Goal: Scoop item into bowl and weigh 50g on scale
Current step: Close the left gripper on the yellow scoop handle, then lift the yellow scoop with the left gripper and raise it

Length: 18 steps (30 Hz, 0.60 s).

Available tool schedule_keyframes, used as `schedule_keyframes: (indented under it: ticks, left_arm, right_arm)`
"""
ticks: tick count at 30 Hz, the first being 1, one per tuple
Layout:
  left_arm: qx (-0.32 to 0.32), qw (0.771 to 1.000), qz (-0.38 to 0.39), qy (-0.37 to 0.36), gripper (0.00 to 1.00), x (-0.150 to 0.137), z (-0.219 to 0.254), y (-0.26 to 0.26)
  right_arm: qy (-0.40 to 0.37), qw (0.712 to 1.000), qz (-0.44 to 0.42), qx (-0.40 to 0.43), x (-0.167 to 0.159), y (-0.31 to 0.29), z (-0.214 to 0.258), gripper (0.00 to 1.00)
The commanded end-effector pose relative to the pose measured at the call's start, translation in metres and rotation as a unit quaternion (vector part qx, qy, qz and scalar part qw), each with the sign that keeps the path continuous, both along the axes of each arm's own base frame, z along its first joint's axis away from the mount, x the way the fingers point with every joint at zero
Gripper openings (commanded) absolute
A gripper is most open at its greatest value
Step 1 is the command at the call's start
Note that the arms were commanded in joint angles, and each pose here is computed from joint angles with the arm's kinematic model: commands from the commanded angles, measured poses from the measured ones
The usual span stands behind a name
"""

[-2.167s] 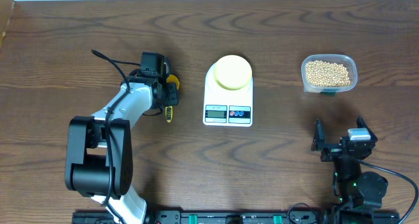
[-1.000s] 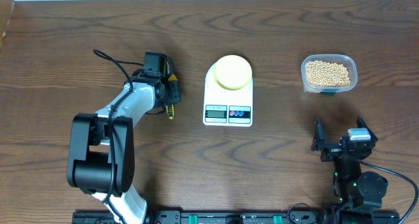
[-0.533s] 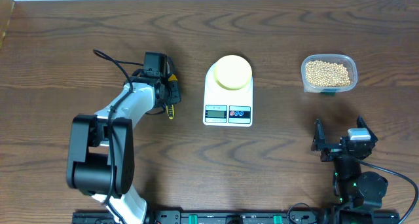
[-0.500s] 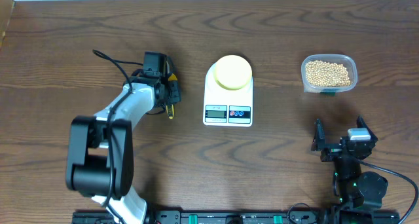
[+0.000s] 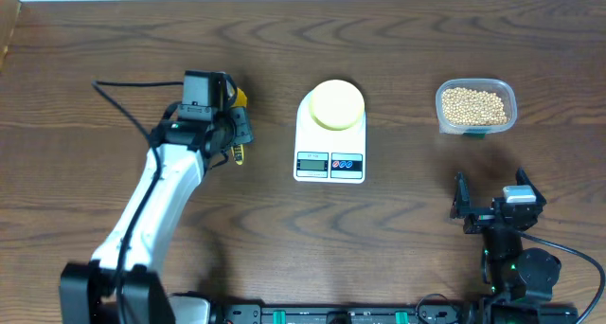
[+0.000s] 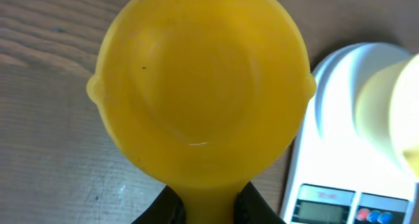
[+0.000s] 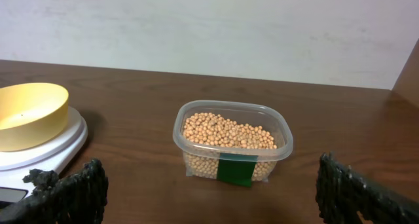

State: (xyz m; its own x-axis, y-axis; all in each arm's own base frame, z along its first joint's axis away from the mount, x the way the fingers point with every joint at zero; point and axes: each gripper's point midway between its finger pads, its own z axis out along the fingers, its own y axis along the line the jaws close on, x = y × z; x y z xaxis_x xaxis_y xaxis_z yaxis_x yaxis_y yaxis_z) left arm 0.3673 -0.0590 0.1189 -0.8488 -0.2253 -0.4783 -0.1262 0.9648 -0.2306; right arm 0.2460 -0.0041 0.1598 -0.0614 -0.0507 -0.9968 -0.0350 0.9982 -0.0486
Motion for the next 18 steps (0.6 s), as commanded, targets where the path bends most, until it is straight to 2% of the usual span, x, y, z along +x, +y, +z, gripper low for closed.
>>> schedule_keyframes:
  ticks: [1, 5, 10, 12, 18]
  left_arm:
    - [-0.013, 1.0, 0.02, -0.019, 0.18, -0.002, 0.018, 0.001]
    - [-0.029, 0.998, 0.056, -0.017, 0.19, -0.002, 0.019, 0.002]
    - [-0.002, 0.993, 0.116, -0.035, 0.19, 0.005, 0.022, 0.022]
    - [0.003, 0.988, 0.143, -0.055, 0.13, 0.013, 0.027, 0.029]
    - [0.003, 0.988, 0.142, -0.054, 0.13, 0.016, 0.024, 0.029]
  right_arm:
    - [0.0, 1.0, 0.003, -0.001, 0.0, 0.001, 0.0, 0.99]
    - [0.0, 1.0, 0.003, -0.001, 0.0, 0.001, 0.0, 0.99]
    - [0.0, 1.0, 0.003, -0.001, 0.0, 0.001, 0.0, 0.99]
    - [0.0, 1.0, 0.003, -0.001, 0.0, 0.001, 0.0, 0.99]
    - [0.0, 1.0, 0.003, -0.001, 0.0, 0.001, 0.0, 0.99]
